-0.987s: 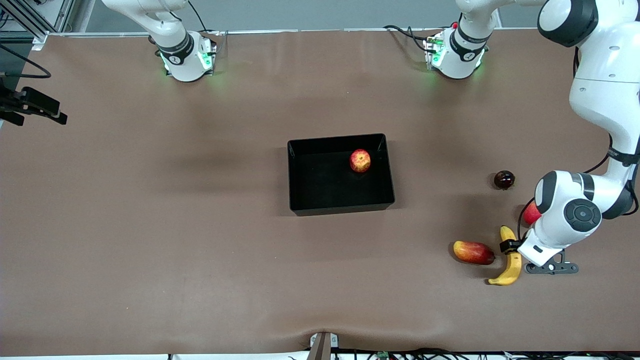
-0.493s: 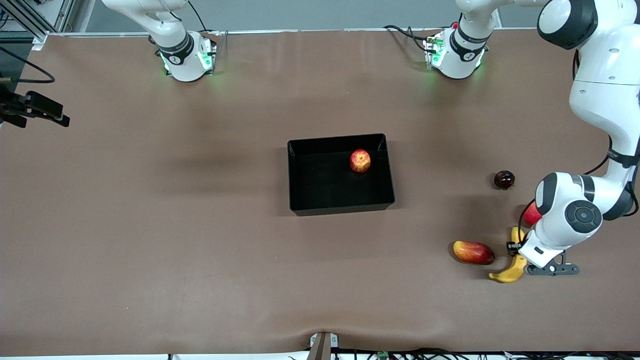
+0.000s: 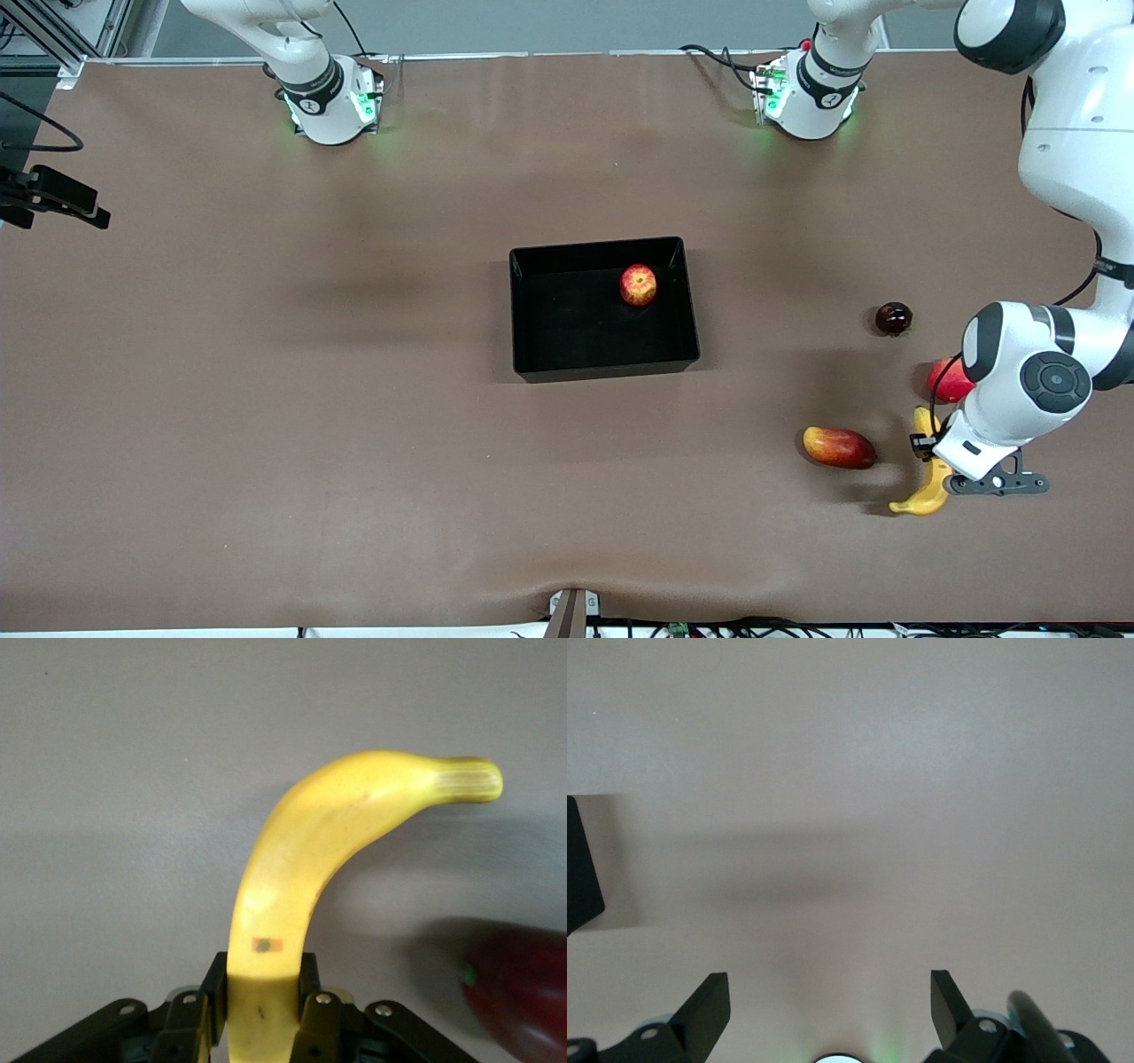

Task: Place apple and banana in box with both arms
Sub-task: 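Carry the banana with the left gripper over the black box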

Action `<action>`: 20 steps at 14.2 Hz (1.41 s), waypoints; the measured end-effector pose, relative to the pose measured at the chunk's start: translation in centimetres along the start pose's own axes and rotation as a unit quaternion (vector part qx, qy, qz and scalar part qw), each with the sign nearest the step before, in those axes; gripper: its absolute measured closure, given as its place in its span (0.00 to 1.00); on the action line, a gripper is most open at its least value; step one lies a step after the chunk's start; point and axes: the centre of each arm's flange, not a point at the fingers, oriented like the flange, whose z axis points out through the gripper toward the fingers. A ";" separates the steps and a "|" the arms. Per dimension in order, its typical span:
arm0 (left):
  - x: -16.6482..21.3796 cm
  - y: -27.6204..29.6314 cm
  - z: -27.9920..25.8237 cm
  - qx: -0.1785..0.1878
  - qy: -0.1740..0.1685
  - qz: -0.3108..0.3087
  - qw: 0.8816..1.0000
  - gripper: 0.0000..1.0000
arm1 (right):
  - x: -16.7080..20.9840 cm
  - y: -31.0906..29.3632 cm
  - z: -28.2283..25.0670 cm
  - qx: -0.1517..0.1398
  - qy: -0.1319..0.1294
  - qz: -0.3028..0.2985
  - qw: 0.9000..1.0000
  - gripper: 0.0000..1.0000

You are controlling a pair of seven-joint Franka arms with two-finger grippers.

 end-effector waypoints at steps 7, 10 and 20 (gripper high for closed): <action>-1.1 8.7 -9.0 -0.005 -0.045 -0.033 0.998 0.66 | 0.1 -0.8 -0.9 -0.001 0.011 -0.007 1.000 0.00; -3.1 17.2 -13.5 -0.022 -0.067 -0.079 0.994 0.66 | 0.1 -0.9 -0.9 -0.002 0.013 -0.009 1.000 0.00; -15.1 43.8 -18.3 -0.026 -0.073 -0.166 0.983 0.66 | 0.1 -1.2 -1.2 -0.002 0.017 -0.012 1.000 0.00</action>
